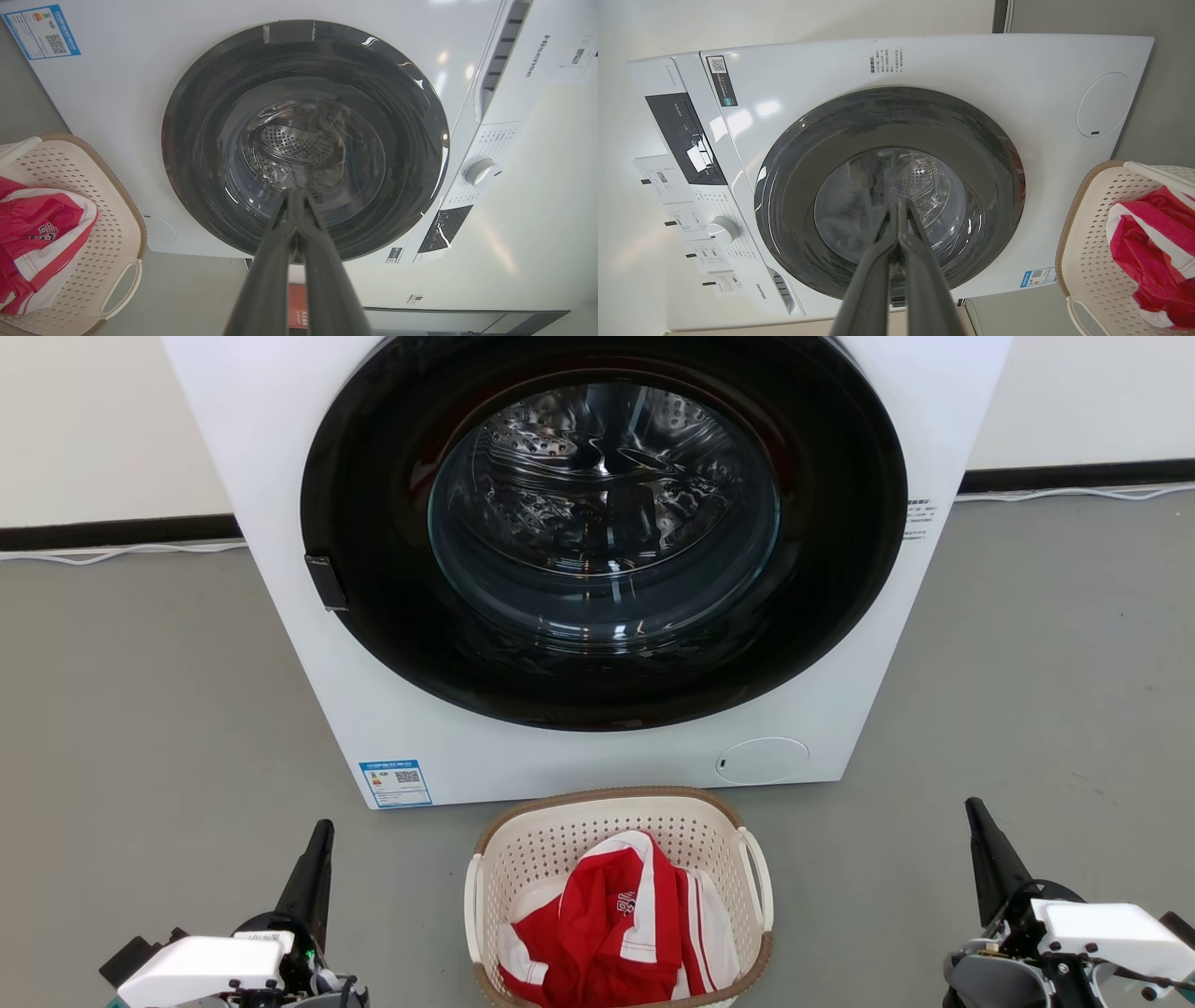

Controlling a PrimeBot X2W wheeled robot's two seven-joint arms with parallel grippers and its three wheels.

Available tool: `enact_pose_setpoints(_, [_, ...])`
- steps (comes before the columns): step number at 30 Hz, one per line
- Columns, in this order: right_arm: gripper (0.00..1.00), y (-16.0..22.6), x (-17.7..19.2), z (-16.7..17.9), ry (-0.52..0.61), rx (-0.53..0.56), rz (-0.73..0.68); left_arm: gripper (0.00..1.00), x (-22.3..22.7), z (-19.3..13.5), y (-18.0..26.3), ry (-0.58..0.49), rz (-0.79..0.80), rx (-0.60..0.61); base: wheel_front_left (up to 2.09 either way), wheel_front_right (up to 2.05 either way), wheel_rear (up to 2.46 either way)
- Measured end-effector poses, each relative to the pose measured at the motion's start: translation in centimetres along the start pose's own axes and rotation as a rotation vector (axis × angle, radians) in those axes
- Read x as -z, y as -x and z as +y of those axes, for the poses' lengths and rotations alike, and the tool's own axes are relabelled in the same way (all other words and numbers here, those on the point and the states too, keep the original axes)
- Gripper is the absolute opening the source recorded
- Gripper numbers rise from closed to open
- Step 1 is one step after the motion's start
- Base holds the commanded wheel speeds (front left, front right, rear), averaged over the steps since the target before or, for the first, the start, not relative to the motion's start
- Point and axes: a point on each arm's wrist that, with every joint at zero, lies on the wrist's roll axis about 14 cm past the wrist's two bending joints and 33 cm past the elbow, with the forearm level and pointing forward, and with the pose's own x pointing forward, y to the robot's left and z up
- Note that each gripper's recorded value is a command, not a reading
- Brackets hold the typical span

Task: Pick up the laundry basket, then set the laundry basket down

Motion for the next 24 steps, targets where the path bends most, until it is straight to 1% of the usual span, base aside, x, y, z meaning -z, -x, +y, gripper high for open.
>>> enact_pose_setpoints(24, [0.0, 0.0, 0.0, 0.0, 0.0, 0.0, 0.0, 0.0, 0.0, 0.0, 0.0, 0.0, 0.0, 0.0, 0.0, 0.0, 0.0])
